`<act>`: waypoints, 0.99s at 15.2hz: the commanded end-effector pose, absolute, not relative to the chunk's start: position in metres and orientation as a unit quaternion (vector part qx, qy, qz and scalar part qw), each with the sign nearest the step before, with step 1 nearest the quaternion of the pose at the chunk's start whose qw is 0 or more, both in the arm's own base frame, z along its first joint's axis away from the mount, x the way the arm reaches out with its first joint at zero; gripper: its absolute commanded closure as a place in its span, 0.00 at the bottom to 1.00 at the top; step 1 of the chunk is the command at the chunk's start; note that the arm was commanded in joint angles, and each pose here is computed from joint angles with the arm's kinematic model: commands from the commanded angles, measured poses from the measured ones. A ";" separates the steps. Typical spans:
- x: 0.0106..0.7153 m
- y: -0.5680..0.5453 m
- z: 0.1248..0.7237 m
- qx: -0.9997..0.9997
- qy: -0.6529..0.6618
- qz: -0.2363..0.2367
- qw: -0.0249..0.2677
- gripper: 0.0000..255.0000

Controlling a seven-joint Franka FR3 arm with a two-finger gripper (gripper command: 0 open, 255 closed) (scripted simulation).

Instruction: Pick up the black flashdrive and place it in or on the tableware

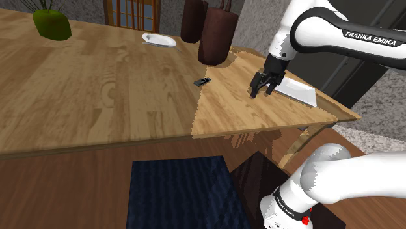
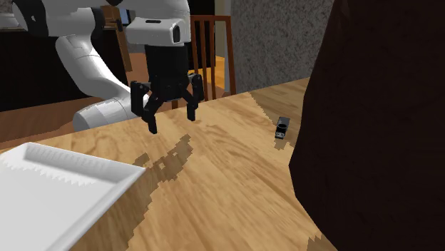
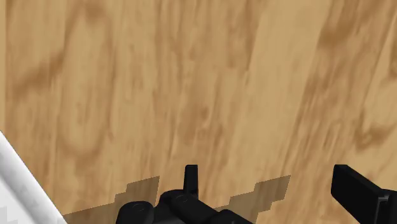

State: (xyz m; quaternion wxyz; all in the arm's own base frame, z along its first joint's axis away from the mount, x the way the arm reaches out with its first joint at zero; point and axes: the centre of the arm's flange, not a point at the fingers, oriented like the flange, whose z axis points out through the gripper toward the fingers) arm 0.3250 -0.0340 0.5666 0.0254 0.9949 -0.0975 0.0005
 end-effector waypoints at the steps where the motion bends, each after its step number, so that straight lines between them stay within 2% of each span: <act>1: 0.325 -0.034 0.567 0.995 -0.097 0.001 0.025 0.00; 15: 0.445 0.095 0.583 0.874 -0.486 0.004 0.012 0.00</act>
